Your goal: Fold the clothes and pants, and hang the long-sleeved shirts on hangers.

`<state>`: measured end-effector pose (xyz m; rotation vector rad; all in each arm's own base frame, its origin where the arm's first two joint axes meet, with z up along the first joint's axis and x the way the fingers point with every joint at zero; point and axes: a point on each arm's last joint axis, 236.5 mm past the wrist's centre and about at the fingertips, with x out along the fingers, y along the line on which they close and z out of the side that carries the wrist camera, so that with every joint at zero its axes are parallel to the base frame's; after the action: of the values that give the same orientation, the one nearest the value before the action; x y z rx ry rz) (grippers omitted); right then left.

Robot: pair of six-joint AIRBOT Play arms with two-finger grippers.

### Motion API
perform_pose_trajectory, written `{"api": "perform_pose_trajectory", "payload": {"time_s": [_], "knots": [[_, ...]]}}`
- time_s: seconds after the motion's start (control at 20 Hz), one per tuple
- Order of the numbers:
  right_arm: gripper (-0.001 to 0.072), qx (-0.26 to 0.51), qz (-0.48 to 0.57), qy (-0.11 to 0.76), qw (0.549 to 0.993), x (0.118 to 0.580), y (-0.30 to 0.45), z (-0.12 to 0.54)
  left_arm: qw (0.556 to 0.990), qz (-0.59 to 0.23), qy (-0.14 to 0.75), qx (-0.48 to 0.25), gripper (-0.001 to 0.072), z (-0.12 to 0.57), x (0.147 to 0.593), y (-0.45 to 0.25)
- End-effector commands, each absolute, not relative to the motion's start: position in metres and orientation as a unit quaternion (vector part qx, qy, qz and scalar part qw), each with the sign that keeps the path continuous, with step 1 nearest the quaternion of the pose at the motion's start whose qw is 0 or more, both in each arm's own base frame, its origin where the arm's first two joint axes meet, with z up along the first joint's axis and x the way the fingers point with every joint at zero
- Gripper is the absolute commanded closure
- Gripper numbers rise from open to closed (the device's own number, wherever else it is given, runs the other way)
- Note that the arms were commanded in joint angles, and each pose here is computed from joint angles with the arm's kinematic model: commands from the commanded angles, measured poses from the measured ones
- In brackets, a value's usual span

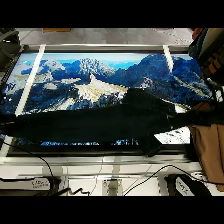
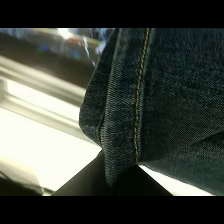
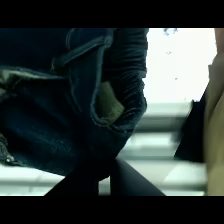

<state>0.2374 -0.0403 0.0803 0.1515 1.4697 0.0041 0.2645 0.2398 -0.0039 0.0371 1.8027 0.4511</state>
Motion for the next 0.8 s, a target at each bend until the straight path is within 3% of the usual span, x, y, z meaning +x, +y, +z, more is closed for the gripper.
{"api": "perform_pose_trajectory", "payload": {"time_s": [0.0,0.25,0.3,0.35,0.4,0.6,0.75], "knots": [[0.0676,0.082,0.017,0.726,0.682,0.190,-0.027,0.054,0.563,0.184,0.805,0.001,0.0681,-0.017,0.239,0.234],[0.0675,0.093,0.026,0.765,0.636,0.164,-0.019,0.030,0.554,0.182,0.812,0.005,0.0679,-0.023,0.233,0.234],[0.0597,0.092,0.024,0.762,0.640,0.166,-0.020,0.029,0.555,0.182,0.812,0.005,0.0645,-0.023,0.233,0.234],[0.0278,0.090,0.021,0.754,0.651,0.173,-0.022,0.028,0.556,0.174,0.813,0.011,0.0342,-0.023,0.234,0.234],[-0.0007,0.088,0.017,0.744,0.662,0.179,-0.024,0.027,0.556,0.172,0.813,0.014,-0.0013,-0.023,0.234,0.234],[0.0028,0.040,-0.037,0.680,0.732,0.222,-0.060,0.023,0.562,0.176,0.808,0.022,0.0011,-0.023,0.238,0.238],[0.0047,-0.006,-0.089,0.547,0.832,0.296,-0.097,0.043,0.593,0.191,0.782,0.031,0.0013,-0.018,0.261,0.240]]}}
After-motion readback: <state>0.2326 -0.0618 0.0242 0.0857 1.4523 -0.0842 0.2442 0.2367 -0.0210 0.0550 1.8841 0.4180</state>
